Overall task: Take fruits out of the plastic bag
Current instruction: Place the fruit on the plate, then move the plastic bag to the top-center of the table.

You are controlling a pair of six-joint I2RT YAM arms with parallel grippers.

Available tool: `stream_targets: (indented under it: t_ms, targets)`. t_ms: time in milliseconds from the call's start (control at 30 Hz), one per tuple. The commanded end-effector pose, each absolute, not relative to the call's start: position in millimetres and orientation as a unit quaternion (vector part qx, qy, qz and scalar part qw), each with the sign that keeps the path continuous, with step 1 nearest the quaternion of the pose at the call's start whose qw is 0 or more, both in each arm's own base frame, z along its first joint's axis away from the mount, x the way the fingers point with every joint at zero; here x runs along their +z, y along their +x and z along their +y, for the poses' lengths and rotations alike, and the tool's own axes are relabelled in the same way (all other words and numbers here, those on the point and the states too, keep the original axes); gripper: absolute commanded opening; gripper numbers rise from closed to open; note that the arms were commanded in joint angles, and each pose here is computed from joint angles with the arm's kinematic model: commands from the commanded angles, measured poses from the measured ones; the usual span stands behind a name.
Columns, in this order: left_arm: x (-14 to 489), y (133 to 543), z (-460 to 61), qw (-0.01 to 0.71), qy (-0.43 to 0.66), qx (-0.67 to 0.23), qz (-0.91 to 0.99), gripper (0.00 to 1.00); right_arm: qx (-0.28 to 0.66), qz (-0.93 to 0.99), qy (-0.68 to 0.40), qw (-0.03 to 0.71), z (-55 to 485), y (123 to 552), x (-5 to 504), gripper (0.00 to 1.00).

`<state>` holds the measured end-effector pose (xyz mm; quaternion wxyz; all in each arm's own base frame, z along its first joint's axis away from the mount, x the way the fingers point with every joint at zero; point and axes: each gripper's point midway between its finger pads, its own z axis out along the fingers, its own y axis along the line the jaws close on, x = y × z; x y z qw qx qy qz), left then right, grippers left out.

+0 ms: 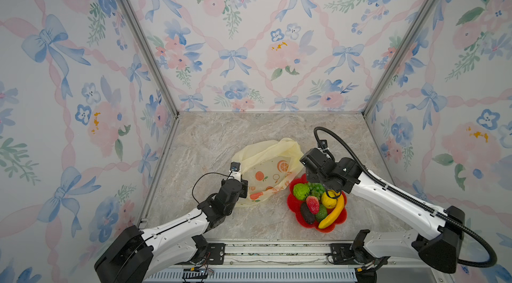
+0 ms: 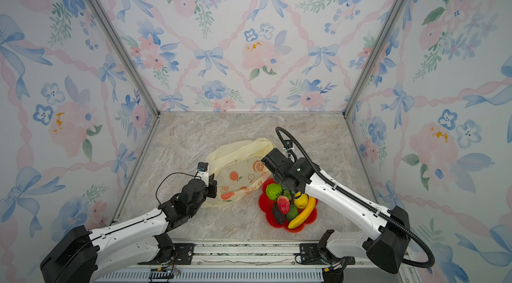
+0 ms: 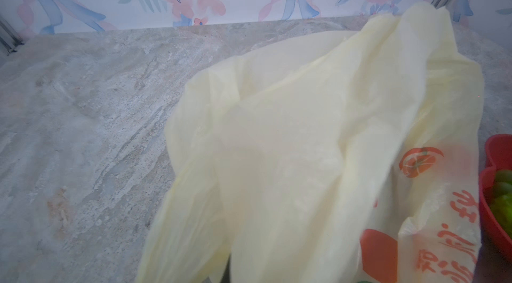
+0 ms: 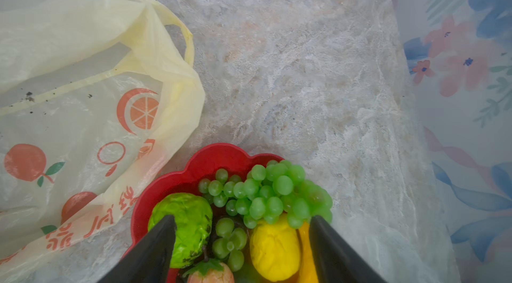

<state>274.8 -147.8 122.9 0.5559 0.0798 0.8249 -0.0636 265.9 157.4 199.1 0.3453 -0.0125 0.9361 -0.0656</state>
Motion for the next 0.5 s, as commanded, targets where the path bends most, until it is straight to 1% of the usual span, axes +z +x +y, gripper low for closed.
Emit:
stream_targets:
  t_ms: [0,100,200,333,467]
  targets:
    - [134,275,-136,0.599,0.084,-0.037,0.796,0.0,-0.041,0.932,-0.033,0.358,184,280,199,0.79]
    - [135,280,-135,0.597,0.074,-0.039,0.798,0.0,-0.043,0.932,-0.033,0.359,184,284,195,0.79]
    - [137,295,-135,0.588,0.06,-0.033,0.806,0.0,-0.045,0.931,-0.019,0.363,173,287,193,0.8]
    - [133,334,-146,0.553,0.046,-0.071,0.829,0.0,-0.048,0.929,0.025,0.367,138,286,193,0.84]
    - [134,387,-177,0.541,0.099,-0.047,0.834,0.0,-0.039,0.928,0.084,0.361,99,275,193,0.9]
